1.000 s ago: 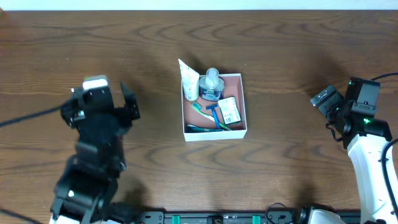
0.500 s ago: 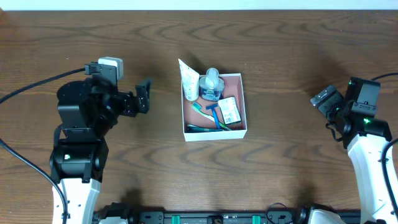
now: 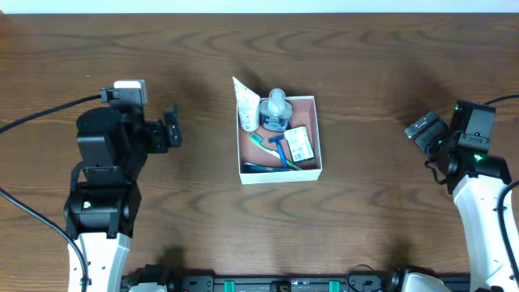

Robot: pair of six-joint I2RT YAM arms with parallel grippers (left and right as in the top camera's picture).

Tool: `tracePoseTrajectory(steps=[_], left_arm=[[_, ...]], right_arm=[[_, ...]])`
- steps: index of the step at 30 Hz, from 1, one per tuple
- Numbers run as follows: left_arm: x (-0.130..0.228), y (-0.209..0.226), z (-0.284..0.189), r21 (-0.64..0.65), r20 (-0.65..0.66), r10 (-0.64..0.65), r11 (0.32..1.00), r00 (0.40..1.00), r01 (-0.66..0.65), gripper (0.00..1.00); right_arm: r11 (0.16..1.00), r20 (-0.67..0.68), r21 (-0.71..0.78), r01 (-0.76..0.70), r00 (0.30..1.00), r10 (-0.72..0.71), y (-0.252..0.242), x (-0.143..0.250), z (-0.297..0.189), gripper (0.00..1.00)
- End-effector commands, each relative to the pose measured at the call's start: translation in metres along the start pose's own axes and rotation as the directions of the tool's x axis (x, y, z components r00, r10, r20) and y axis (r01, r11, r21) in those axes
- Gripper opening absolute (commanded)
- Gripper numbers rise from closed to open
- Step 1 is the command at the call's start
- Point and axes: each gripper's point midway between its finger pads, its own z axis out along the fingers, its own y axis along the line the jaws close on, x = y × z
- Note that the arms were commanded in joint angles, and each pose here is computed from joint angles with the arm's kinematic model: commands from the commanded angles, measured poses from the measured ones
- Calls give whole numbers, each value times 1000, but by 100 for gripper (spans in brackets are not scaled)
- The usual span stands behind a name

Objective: Pack container

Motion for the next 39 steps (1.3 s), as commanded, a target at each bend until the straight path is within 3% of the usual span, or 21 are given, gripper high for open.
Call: tracePoseTrajectory(steps=[1,7,14,22,32,39], left_arm=[[10,18,1,-98,-19,40,994,999,-41,98],[15,18,-13,-102,62,82,992,995,-75,98],[49,12,-31,-74,228,84,995,970,-69,98],[69,-10,-37,47,496,57,995,866,-92,98],[98,-11,-29,55,527,45,995,848,-87,98],[110,-11,-28,60,492,44,995,870,-84,98]], right_arm=[[1000,20,4,-16,1000,16,0,-7,-3,99],[1000,20,4,-16,1000,16,0,-7,-3,99],[1000,20,4,-16,1000,16,0,-7,-3,99],[1000,20,4,-16,1000,16,0,-7,-3,99],[1000,20,4,-16,1000,16,0,-7,-3,99],[1000,20,4,-16,1000,16,0,-7,-3,99]])
